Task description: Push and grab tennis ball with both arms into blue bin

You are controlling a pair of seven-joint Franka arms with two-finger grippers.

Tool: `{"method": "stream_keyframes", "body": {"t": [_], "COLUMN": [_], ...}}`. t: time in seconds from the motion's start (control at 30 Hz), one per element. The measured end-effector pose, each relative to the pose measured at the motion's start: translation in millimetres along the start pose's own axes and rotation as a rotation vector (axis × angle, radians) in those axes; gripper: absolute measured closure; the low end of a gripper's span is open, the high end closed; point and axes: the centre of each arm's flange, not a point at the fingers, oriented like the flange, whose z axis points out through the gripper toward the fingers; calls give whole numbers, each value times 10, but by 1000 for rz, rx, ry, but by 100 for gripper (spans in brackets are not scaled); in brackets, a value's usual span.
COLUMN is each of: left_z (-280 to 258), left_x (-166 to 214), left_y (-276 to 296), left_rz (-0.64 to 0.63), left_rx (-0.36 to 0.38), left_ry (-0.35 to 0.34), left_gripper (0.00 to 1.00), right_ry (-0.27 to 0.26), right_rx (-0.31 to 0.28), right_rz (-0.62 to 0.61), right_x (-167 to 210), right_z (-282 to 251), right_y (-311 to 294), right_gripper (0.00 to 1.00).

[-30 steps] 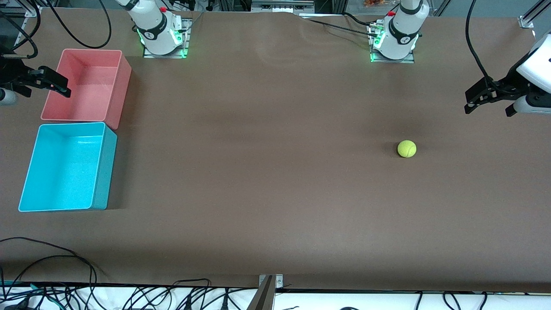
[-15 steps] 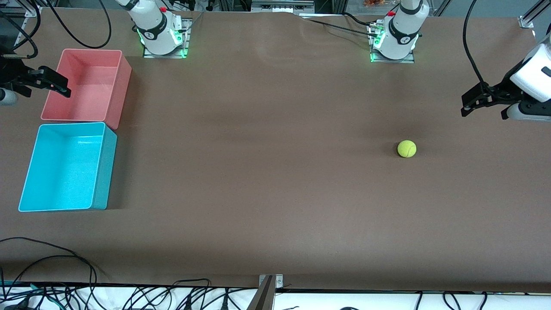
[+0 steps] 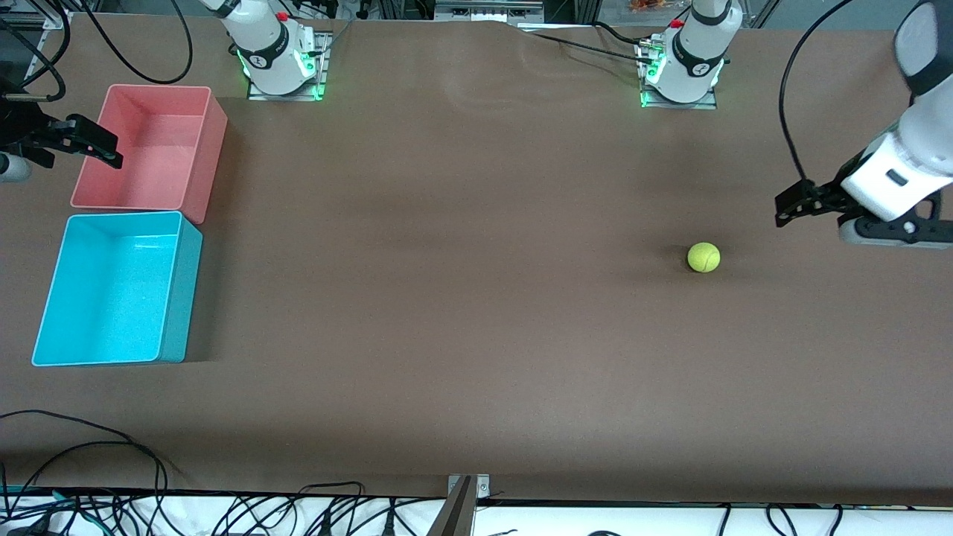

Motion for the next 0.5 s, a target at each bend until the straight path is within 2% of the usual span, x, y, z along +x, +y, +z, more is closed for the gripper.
{"method": "stream_keyframes", "body": {"t": [0.3,0.5], "left_z": [809,1258], "left_x": [-101,-214], "left_y": [-61,-144], "left_rz": [-11,-26], "left_rx": [-1,-2], "left_ry": [0,29], "left_gripper": [0,0], "right_ry": [0,0], "right_rx": [0,0], "right_rz": [0,0], "right_x": [0,0], "right_z": [0,0], "right_y": [0,0], "right_gripper": [0,0]}}
